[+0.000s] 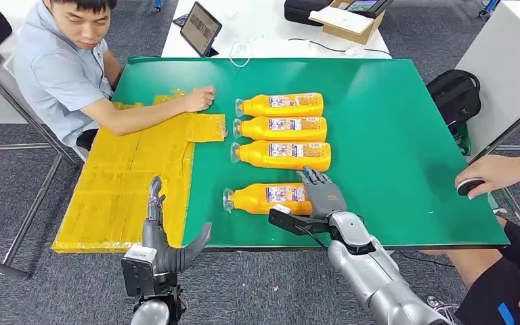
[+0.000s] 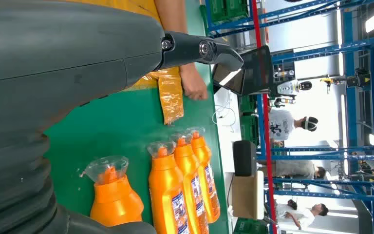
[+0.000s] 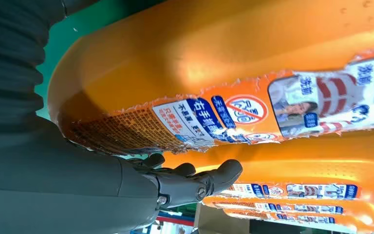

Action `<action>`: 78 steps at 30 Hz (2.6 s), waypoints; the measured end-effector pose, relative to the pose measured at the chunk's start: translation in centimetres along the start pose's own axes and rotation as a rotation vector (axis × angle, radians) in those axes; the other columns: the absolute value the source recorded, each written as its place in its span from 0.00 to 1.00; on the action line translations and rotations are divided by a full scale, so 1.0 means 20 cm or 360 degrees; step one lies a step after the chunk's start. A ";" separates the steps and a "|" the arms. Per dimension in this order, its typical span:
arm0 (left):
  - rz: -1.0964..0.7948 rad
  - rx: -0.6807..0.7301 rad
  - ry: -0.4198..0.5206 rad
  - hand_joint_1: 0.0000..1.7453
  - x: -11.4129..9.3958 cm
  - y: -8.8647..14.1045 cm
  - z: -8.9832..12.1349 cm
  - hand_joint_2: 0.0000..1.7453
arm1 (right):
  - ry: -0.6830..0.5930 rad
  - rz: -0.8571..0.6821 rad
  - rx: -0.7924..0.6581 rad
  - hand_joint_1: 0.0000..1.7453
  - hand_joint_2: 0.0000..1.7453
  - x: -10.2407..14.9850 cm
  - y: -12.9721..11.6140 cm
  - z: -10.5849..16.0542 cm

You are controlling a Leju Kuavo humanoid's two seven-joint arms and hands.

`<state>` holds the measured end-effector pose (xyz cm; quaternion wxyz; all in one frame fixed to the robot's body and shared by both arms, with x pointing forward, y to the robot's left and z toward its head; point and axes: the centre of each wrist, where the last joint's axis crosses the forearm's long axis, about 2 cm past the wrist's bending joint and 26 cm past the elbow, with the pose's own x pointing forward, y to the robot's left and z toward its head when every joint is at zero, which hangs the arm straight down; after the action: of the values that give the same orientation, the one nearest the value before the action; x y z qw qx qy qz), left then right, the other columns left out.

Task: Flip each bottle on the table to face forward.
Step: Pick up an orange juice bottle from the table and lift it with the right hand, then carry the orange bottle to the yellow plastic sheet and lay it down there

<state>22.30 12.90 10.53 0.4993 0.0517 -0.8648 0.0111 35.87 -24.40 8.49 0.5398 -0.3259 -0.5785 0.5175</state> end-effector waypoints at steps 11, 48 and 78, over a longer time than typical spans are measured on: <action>0.0002 -0.0003 -0.0002 0.00 0.00 0.00 -0.01 1.00 | 0.0009 0.0018 0.0040 0.70 1.00 0.00 -0.01 -0.04; 0.0087 0.0043 0.0037 0.00 -0.02 -0.02 0.01 1.00 | -0.0274 -0.0636 0.0125 1.00 1.00 0.04 0.05 -0.04; 0.1027 -0.0360 0.0355 0.00 0.03 -0.10 0.06 1.00 | -0.0979 -0.1507 -0.0741 1.00 1.00 0.75 -0.06 0.25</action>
<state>21.06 10.82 10.38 0.5639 -0.2811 -0.7726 0.0778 28.15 -11.88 14.56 0.4340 0.0218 -0.8878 0.1516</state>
